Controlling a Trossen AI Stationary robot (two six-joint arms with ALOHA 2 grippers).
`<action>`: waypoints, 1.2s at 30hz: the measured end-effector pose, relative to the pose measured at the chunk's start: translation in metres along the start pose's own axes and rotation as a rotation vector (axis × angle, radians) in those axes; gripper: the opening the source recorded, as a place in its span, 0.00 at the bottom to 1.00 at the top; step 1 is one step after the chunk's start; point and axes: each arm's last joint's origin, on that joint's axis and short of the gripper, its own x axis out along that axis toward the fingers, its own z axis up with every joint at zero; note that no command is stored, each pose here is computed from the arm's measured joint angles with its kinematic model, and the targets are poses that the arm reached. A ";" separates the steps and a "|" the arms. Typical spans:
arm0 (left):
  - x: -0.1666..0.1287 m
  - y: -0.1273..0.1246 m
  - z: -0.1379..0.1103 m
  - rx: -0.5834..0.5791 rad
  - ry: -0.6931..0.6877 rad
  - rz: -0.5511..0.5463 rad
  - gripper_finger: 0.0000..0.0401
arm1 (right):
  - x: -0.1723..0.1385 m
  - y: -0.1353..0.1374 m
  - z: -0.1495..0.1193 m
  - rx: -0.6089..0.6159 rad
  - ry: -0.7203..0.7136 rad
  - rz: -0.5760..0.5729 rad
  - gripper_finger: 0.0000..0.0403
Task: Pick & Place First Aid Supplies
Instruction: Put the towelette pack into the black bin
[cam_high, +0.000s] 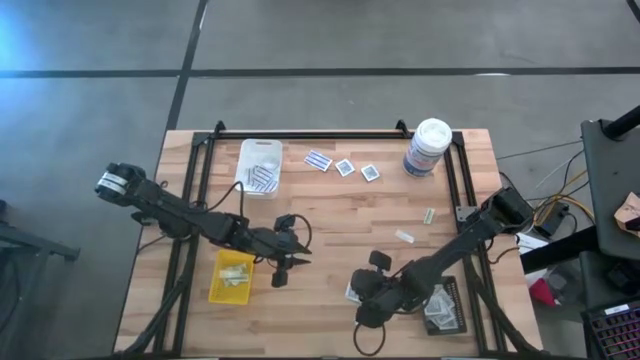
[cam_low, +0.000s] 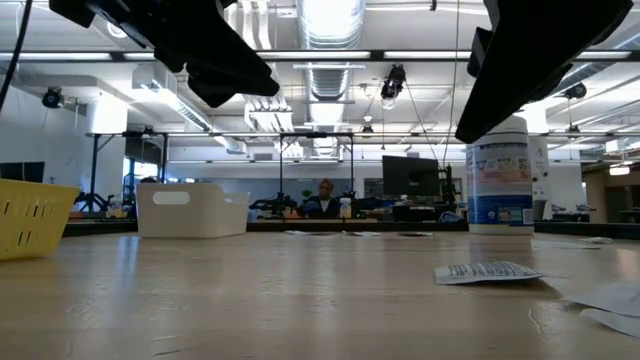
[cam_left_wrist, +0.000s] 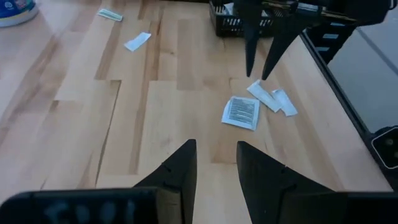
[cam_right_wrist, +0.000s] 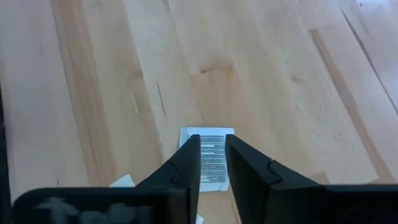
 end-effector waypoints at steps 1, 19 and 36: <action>0.000 -0.001 0.000 0.001 0.001 -0.002 0.27 | 0.000 0.000 0.000 -0.002 0.000 0.001 0.21; 0.001 -0.005 -0.018 0.002 -0.050 -0.041 0.27 | 0.039 -0.002 -0.025 -0.239 -0.003 0.097 0.27; 0.045 -0.002 -0.030 0.060 -0.045 -0.037 0.27 | 0.067 -0.040 -0.028 -0.063 0.079 0.067 0.17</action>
